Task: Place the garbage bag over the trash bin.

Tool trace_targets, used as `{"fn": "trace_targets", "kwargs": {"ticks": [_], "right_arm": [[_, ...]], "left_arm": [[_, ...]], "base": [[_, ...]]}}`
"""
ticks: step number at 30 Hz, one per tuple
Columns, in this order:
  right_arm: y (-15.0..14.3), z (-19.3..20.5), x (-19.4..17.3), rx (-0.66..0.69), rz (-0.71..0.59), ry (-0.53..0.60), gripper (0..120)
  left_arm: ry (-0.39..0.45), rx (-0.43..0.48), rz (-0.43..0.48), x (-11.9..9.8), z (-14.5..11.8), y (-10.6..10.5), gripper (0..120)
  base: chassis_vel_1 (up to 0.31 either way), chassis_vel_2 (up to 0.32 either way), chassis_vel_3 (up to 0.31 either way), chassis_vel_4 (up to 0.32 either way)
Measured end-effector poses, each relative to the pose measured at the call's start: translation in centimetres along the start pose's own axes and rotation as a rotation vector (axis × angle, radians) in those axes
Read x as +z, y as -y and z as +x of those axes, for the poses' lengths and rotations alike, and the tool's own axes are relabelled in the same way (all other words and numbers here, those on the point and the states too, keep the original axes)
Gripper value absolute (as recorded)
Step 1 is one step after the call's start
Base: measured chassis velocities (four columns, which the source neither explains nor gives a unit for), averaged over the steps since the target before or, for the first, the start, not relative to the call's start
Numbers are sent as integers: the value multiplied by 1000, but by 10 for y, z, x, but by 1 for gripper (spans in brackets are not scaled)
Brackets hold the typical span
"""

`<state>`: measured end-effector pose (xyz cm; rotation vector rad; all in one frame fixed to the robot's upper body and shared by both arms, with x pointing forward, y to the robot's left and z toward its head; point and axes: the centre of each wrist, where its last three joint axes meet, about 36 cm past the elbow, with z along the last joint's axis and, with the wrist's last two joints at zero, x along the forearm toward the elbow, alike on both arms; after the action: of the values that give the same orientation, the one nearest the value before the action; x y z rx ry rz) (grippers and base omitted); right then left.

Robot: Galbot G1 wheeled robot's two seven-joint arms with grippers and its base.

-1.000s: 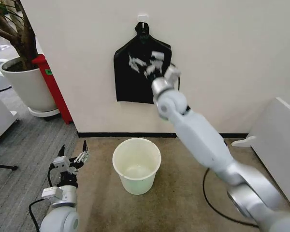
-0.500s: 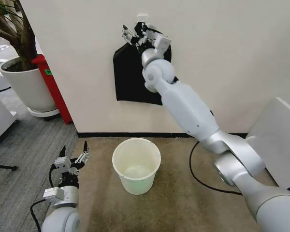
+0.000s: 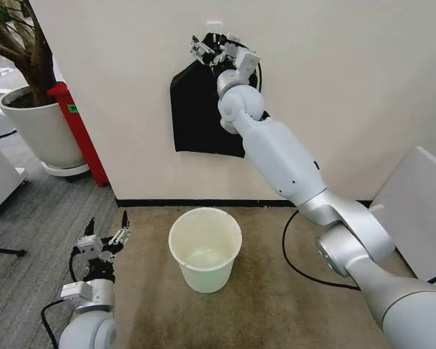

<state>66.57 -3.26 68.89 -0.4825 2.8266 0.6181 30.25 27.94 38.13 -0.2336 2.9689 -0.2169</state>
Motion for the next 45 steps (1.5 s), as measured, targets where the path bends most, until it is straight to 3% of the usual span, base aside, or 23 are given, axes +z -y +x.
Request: {"fn": "trace_targets", "kwargs": {"ticks": [5,28,45], "right_arm": [[-7,0,7,-5,-9,-7,100],[22,-15,20,11,9,-3,98],[19,-14,22,4,11,13,51]], "left_arm": [[-1,-1,-2,0,0,-1,91],[-5,-9,-7,2,3,-2,91],[-10,-16,-11,6,4,-1,91]], "base": [[0,0,0,0],[0,0,0,0],[0,0,0,0]]}}
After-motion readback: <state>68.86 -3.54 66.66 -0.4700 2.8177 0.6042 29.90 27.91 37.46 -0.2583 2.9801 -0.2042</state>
